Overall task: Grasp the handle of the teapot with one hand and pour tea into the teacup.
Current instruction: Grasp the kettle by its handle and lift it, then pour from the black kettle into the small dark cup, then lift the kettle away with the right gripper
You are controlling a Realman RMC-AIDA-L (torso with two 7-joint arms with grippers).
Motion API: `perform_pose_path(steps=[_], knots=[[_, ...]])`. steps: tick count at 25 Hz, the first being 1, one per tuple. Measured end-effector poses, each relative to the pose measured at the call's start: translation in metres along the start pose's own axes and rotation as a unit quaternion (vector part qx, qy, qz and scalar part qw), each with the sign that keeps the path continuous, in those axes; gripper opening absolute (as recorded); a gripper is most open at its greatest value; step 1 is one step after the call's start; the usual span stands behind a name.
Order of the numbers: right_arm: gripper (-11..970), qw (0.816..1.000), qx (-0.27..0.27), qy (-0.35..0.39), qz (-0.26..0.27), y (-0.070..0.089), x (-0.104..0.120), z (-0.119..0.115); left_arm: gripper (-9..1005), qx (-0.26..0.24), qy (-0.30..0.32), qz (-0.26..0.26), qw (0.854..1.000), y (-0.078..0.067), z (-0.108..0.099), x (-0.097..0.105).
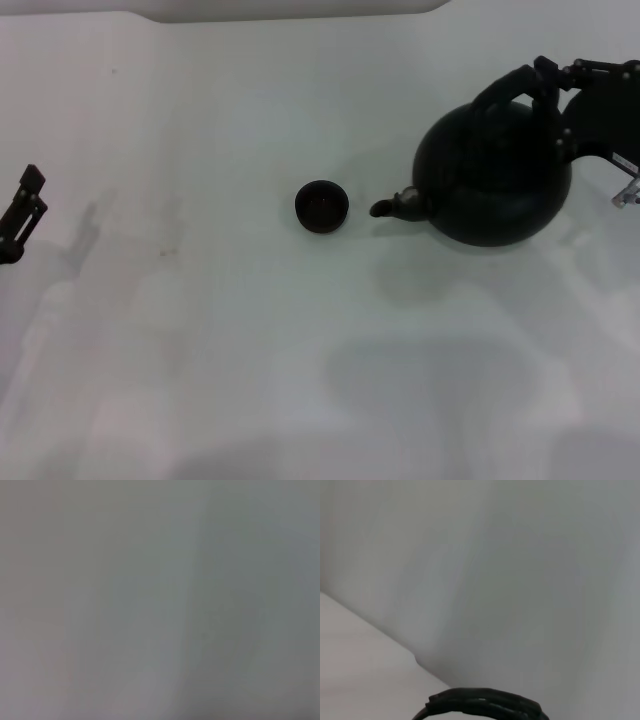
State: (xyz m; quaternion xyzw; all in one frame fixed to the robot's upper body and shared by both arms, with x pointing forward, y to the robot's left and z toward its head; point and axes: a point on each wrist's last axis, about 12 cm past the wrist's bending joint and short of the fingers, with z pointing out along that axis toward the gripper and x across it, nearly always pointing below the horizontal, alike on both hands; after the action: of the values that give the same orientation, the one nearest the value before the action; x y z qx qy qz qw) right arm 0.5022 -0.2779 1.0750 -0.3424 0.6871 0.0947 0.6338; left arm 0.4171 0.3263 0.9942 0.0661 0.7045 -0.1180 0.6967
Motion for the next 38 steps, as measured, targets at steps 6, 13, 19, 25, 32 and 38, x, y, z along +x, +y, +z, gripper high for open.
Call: perform_pose_path(steps=[6, 13, 19, 25, 32, 38], knots=[[132, 1.0, -0.003, -0.013, 0.002, 0.008, -0.01, 0.006, 771, 0.0, 0.001, -0.005, 1.0, -0.002, -0.006, 0.002], [132, 0.999, 0.012, 0.014, -0.037, 0.019, -0.019, 0.019, 772, 0.001, -0.002, -0.009, 1.0, -0.004, -0.013, 0.003], [124, 0.995, 0.027, 0.039, -0.082, 0.027, -0.027, 0.029, 770, 0.001, 0.0, -0.011, 1.0, -0.004, -0.016, 0.004], [125, 0.991, 0.047, 0.052, -0.112, 0.03, -0.036, 0.031, 771, 0.001, 0.0, -0.012, 1.0, -0.005, -0.016, 0.004], [125, 0.987, 0.055, 0.061, -0.139, 0.034, -0.045, 0.035, 772, 0.003, -0.001, -0.012, 1.0, -0.005, -0.014, 0.004], [122, 0.984, 0.061, 0.072, -0.151, 0.038, -0.048, 0.037, 770, 0.002, -0.001, -0.012, 1.0, -0.005, -0.013, 0.003]])
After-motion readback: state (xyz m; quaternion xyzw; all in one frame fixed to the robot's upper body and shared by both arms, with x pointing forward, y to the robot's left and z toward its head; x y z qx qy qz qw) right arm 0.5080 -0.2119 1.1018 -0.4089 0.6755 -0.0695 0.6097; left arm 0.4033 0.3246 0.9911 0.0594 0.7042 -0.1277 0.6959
